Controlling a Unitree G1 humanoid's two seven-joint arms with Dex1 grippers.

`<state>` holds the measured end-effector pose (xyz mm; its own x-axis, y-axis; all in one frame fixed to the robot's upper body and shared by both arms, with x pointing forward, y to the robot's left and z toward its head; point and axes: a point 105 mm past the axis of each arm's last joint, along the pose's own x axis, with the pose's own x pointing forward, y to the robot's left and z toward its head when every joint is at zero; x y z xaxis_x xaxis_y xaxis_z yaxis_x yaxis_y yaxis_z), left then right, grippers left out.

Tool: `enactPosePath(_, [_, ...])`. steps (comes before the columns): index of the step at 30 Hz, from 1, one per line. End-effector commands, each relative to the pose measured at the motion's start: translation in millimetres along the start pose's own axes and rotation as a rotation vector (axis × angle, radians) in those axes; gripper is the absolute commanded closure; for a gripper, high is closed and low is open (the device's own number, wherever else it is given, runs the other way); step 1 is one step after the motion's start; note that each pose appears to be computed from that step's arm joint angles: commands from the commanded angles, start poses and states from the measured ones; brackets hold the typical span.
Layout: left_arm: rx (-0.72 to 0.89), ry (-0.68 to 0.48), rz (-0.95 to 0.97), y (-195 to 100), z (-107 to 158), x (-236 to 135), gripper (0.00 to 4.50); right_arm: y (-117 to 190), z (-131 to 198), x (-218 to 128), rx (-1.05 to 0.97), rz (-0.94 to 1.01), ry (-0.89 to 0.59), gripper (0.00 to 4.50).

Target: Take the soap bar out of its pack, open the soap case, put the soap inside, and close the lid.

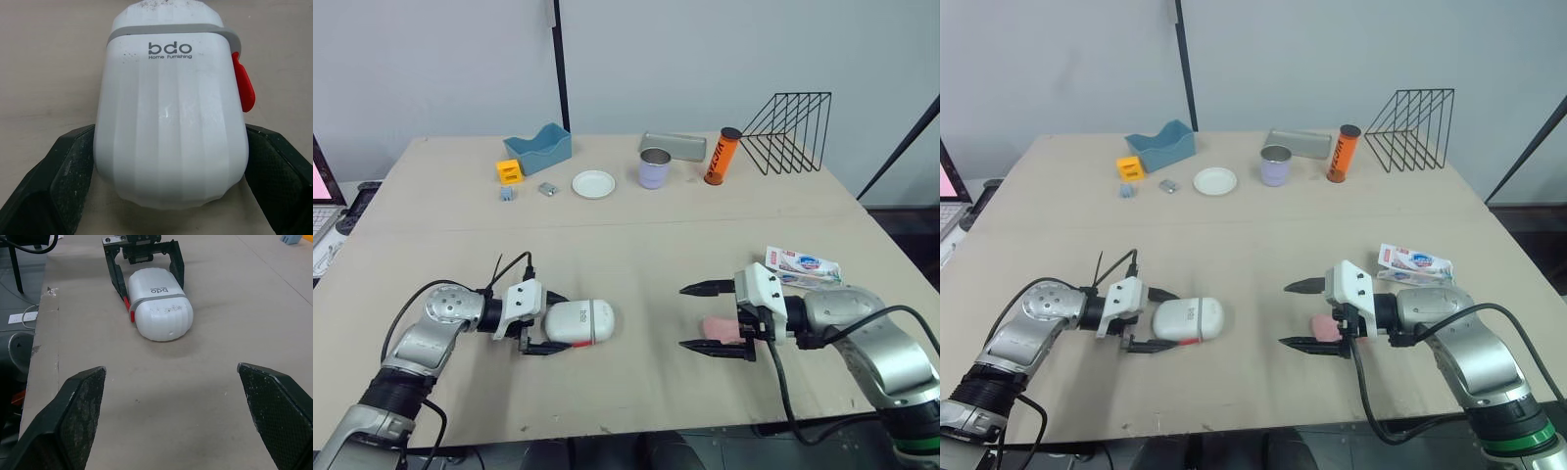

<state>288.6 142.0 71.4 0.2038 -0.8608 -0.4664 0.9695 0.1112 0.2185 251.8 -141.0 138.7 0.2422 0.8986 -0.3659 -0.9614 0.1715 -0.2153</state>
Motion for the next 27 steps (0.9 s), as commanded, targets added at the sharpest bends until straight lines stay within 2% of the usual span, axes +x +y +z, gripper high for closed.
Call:
enactPosePath(1, [0.034, -0.022, 0.004, 2.3, 9.9, -0.2, 0.00, -0.8, 8.1, -1.0, -0.042, -0.003, -0.011, 0.05])
enactPosePath(5, [0.027, -0.027, 0.003, 2.5, 9.8, 1.3, 1.00, -0.6, 7.8, -0.8, -0.040, -0.003, -0.011, 0.00])
enactPosePath(27, [0.052, -0.065, 0.016, -0.9, 17.3, -1.9, 1.00, -9.0, 15.3, 4.7, -0.024, -0.015, -0.057, 0.00])
